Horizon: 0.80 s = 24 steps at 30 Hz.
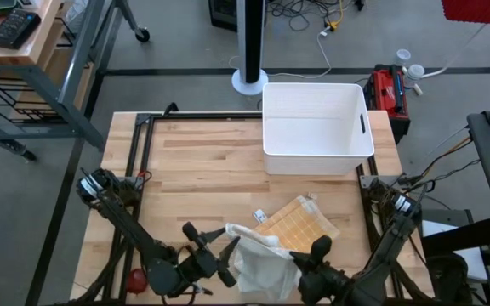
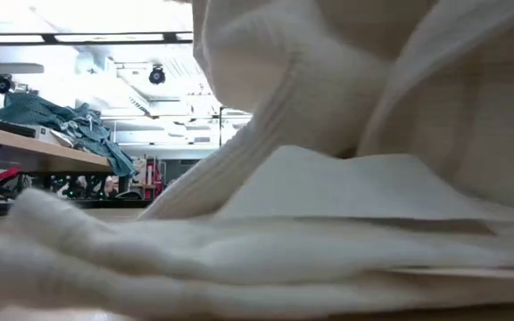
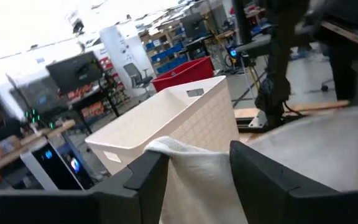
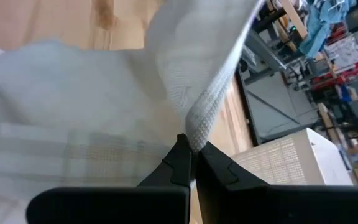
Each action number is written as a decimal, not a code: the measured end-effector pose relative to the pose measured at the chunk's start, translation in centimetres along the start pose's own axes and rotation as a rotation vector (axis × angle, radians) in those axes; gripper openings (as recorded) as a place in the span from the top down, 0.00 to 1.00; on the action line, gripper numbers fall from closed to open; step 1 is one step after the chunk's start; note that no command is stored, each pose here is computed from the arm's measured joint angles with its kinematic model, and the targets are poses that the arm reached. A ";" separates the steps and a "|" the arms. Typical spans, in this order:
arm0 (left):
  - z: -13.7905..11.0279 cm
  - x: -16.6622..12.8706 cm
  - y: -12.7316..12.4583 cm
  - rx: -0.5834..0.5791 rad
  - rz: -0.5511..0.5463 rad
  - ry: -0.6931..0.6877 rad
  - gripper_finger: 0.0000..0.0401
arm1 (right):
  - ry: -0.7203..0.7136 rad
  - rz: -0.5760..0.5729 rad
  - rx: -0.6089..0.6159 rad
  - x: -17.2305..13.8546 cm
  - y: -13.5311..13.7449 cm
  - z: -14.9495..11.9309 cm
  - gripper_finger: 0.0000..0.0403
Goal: Fold towel
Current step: Fold the white checkered towel
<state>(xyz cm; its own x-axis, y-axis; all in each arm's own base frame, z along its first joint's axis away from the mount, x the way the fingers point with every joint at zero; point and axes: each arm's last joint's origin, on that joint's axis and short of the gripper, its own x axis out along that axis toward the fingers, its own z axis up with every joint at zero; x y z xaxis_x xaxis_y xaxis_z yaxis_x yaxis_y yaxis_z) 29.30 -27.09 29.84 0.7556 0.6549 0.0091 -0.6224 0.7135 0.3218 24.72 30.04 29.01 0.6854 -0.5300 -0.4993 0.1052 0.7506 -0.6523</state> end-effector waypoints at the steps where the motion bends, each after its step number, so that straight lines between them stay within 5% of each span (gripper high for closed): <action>1: 0.0 -0.4 0.0 0.026 -0.008 -0.003 0.59 | -0.002 0.003 0.014 -0.2 -0.2 0.0 1.00; 9: -0.3 -2.5 -0.2 0.216 -0.025 -0.001 0.60 | -0.044 0.041 0.026 -2.0 -1.1 0.6 1.00; 19: -0.3 -4.3 -0.2 0.232 -0.066 -0.021 0.64 | -0.077 0.082 -0.014 -4.2 -1.9 1.1 1.00; 24: -0.5 -4.4 -0.3 0.147 -0.082 -0.027 0.66 | -0.086 0.110 -0.056 -4.9 -2.3 1.4 1.00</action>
<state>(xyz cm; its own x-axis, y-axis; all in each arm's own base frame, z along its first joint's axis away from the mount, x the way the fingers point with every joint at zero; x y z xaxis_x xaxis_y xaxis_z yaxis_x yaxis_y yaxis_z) 26.08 -30.04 29.26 0.8091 0.5876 0.0020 -0.5232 0.7189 0.4577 22.15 31.45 33.74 0.7501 -0.4085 -0.5201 -0.0125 0.7776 -0.6286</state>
